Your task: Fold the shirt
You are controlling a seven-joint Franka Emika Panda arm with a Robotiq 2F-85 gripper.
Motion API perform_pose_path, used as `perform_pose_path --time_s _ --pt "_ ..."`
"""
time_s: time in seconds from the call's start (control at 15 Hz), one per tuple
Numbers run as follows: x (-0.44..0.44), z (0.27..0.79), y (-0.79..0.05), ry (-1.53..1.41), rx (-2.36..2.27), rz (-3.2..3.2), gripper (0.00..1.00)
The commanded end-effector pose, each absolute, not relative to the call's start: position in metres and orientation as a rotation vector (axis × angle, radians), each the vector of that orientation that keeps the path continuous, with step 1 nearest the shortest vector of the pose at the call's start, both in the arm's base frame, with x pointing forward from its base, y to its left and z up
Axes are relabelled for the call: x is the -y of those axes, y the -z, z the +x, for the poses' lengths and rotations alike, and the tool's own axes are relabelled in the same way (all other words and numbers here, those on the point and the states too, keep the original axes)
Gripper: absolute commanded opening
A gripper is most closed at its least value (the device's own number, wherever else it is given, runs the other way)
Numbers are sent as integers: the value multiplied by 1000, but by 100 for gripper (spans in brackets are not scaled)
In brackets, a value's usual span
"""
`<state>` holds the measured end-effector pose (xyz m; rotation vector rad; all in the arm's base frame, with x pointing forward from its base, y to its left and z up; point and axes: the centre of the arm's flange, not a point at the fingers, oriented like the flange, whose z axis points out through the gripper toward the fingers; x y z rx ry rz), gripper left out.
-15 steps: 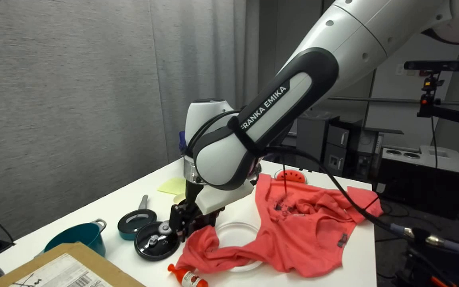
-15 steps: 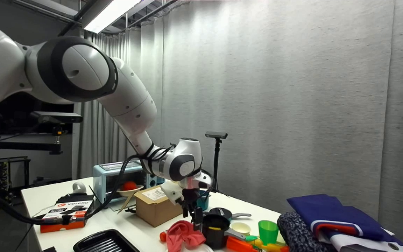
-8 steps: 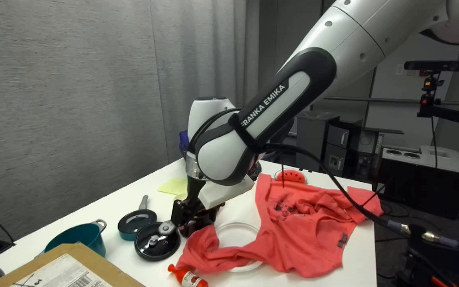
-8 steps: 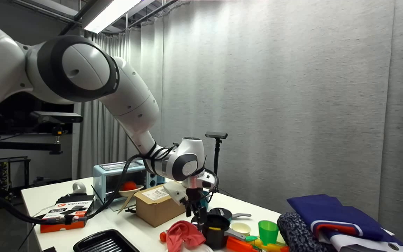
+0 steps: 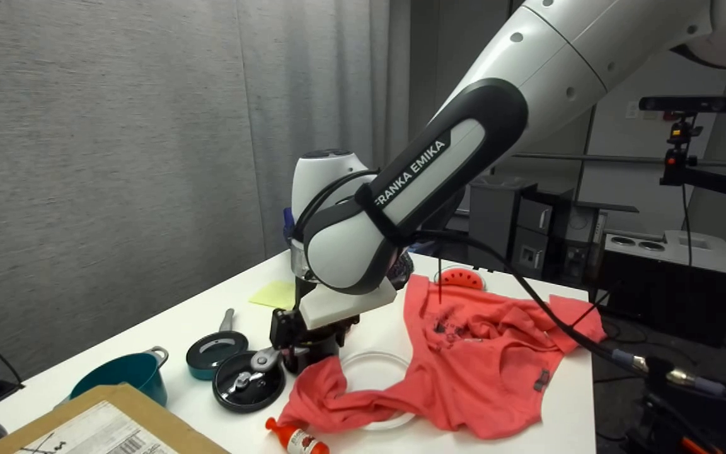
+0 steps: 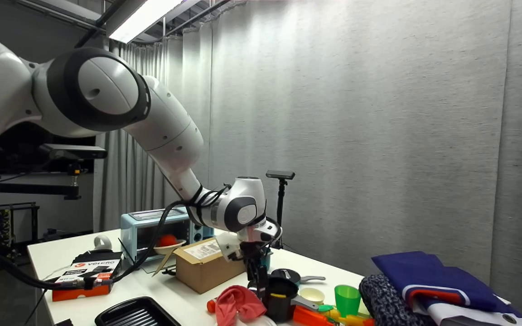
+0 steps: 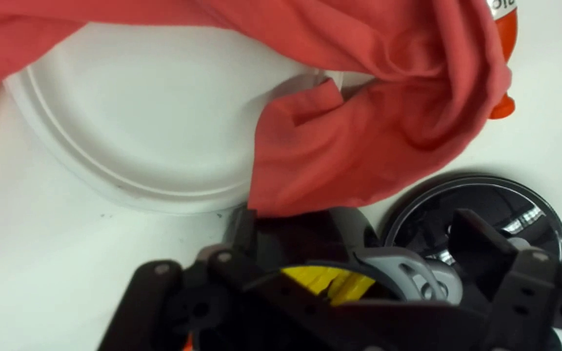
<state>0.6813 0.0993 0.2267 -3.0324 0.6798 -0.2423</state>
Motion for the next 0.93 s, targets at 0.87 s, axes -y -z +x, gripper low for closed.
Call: perform_pose_path --time_s 0.87 --pt "-141 699 -191 89 -679 -3024 74"
